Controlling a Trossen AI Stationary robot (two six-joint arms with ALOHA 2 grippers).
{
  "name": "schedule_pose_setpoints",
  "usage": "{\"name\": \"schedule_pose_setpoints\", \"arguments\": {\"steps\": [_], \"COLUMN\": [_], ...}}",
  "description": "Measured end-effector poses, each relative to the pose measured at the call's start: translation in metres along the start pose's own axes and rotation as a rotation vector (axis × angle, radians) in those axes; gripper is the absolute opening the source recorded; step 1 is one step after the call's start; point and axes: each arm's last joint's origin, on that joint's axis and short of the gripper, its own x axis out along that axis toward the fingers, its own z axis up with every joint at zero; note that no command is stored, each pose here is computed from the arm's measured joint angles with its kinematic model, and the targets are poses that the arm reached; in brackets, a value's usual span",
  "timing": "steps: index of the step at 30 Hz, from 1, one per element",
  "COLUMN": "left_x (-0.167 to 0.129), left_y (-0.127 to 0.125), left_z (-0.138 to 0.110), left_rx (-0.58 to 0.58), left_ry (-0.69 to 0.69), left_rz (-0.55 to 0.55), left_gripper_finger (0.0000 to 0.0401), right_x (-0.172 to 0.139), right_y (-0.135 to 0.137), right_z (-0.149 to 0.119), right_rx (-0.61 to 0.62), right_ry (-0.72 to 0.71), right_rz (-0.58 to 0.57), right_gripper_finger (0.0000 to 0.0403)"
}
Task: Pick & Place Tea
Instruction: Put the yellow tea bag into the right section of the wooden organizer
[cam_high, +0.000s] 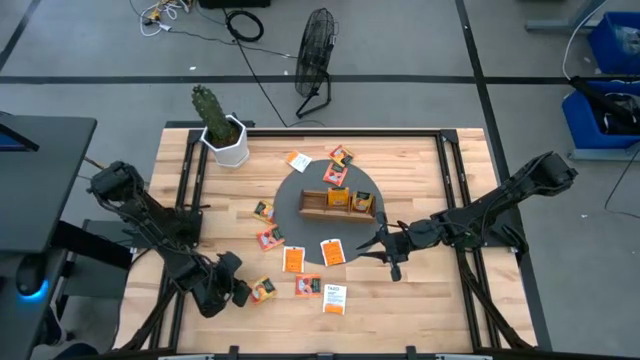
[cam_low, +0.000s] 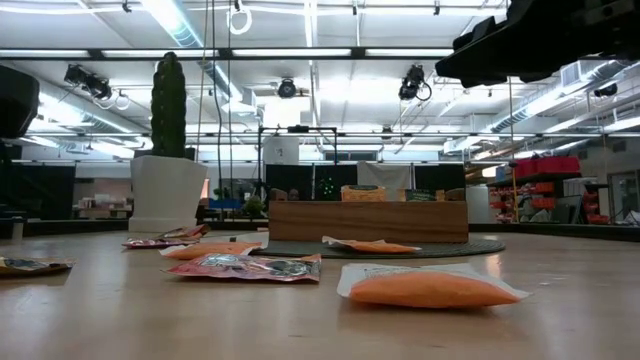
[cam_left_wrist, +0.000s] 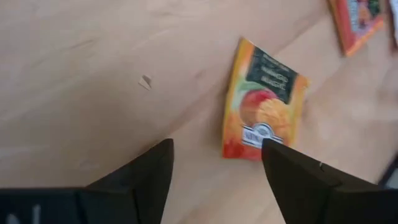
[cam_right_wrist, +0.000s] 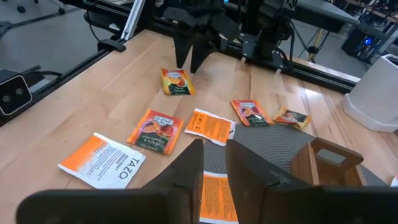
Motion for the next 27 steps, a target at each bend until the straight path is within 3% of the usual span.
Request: {"name": "schedule_pose_setpoints", "arguments": {"steps": [10, 17, 23, 27], "left_x": [0.01, 0.011, 0.013, 0.014], "left_y": [-0.001, -0.003, -0.01, -0.011], "left_z": [0.001, 0.001, 0.005, 0.009], "left_rx": [0.016, 0.032, 0.081, 0.113], "left_ry": [-0.029, -0.031, -0.05, -0.084], "left_rz": [0.0, -0.022, -0.07, -0.073], "left_gripper_finger": [0.0201, 0.0117, 0.0018, 0.0004], "right_x": [0.0, 0.0, 0.0, 0.0], "right_y": [0.0, 0.0, 0.0, 0.0], "right_z": [0.0, 0.0, 0.0, 0.0], "right_rx": [0.005, 0.005, 0.005, 0.005], "right_ry": [-0.003, -0.004, -0.004, -0.004], "right_rz": [-0.001, -0.001, -0.001, -0.001], "right_gripper_finger": [0.0074, 0.0074, 0.0074, 0.0074]}}
